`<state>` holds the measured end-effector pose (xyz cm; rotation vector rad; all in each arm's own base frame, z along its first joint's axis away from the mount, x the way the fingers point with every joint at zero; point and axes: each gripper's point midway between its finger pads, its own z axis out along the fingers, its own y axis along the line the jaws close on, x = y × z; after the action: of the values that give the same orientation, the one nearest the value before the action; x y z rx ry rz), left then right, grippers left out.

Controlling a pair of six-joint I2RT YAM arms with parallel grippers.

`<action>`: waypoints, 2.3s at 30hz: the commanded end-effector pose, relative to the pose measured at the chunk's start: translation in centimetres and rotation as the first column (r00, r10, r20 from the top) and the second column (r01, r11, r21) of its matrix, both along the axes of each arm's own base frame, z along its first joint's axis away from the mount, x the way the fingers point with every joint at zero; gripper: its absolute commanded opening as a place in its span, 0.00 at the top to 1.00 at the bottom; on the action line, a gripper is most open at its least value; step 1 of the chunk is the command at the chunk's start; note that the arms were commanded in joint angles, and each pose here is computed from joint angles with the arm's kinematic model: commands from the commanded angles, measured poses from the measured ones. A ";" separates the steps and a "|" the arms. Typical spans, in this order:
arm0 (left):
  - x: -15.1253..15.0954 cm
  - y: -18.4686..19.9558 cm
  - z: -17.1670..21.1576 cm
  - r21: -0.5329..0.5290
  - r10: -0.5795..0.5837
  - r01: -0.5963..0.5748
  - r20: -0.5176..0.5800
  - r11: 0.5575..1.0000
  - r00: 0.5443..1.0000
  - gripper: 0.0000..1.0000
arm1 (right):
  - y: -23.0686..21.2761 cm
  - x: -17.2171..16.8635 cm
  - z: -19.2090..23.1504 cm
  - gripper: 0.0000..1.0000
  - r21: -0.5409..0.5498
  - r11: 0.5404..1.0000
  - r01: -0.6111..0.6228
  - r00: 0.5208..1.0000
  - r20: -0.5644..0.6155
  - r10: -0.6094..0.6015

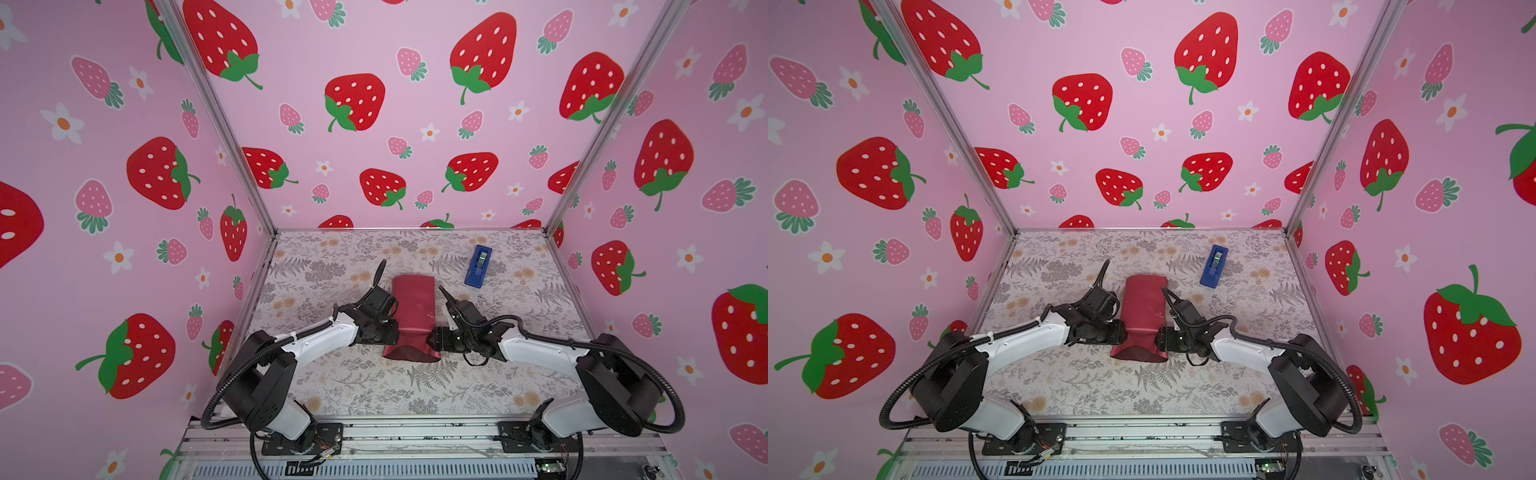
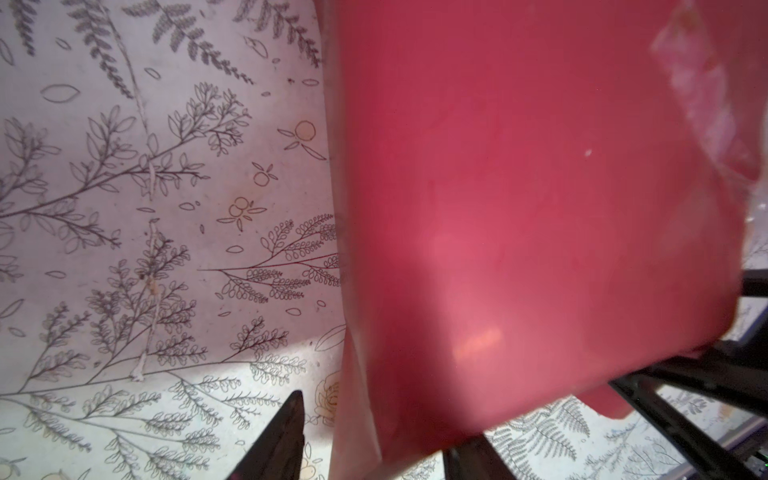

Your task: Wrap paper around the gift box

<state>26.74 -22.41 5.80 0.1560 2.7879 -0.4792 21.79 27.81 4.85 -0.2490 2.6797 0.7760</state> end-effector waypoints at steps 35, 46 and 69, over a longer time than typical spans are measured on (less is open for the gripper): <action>0.5 -0.7 -3.2 0.005 0.041 -0.041 -0.035 0.999 0.999 0.66 | 1.8 3.4 -1.5 0.59 0.068 0.991 0.115 0.949 0.286 -0.130; 2.2 -0.4 -1.7 0.049 0.041 -0.043 0.041 0.998 0.998 0.58 | 1.5 3.2 -2.9 0.94 0.019 0.994 0.107 0.952 0.287 -0.108; 5.2 -0.7 -2.9 0.093 0.060 -0.071 0.118 0.993 0.991 0.83 | 1.5 2.9 -4.1 1.00 -0.026 0.996 0.083 0.961 0.268 -0.073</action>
<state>31.31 -23.34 3.06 0.1571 2.7213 -0.3281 25.27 29.71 2.12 -0.2146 2.3899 0.6689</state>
